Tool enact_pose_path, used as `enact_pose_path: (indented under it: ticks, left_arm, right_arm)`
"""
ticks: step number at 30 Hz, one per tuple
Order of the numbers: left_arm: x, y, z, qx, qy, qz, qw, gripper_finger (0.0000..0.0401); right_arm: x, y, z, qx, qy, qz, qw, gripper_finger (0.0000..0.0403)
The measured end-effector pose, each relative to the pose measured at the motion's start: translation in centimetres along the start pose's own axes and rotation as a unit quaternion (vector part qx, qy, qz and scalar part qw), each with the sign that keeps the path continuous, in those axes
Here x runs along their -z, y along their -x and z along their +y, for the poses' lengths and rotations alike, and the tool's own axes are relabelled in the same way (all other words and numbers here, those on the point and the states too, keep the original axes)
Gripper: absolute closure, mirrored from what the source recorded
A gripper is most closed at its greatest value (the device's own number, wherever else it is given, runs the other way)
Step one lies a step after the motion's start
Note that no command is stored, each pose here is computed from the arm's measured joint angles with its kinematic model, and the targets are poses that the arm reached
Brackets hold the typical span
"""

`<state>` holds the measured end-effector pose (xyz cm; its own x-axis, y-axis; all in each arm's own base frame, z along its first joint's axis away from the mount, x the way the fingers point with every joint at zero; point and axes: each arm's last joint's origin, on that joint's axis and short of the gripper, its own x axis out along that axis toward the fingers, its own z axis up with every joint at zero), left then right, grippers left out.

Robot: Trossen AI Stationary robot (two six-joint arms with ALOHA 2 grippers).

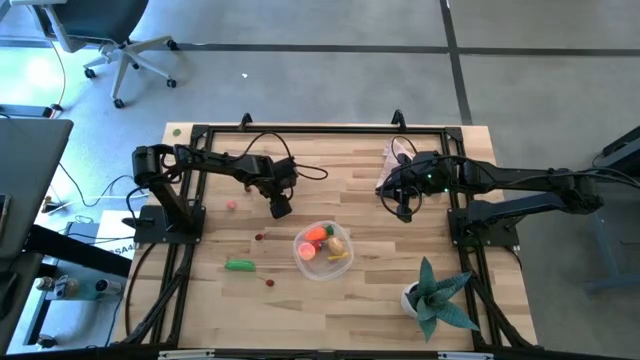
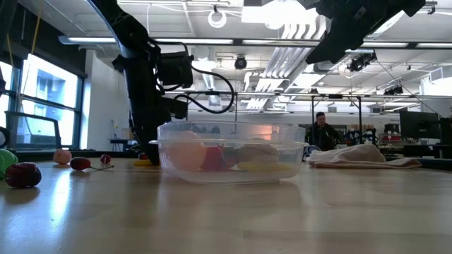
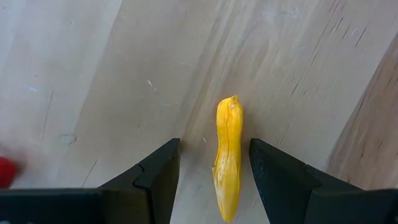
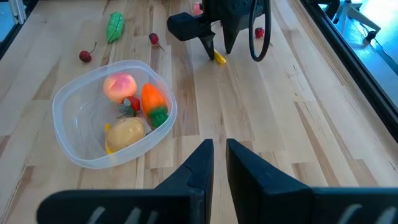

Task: Pick and placing Produce into tupperware
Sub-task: Put the corn into the transparent bin

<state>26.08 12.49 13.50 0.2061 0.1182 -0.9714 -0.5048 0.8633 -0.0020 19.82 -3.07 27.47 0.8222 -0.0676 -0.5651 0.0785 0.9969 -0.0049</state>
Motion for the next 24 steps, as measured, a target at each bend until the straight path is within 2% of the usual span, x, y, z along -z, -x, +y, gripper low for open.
enact_pose_path:
  ticks: [6,16,24]
  left_arm:
    - [0.00,0.00,0.04,-0.007,0.000,0.000,1.000,0.0225]
    - [-0.05,0.00,0.01,-0.001,0.002,-0.003,1.000,0.0298]
    - [-0.18,0.00,-0.01,0.000,0.003,-0.009,1.000,0.0333]
  right_arm:
    - [0.00,0.01,0.00,0.000,0.000,0.000,1.000,0.0371]
    - [0.00,0.01,0.01,0.000,0.000,0.000,1.000,0.0371]
    - [0.00,0.01,0.01,0.000,0.000,0.000,1.000,0.0371]
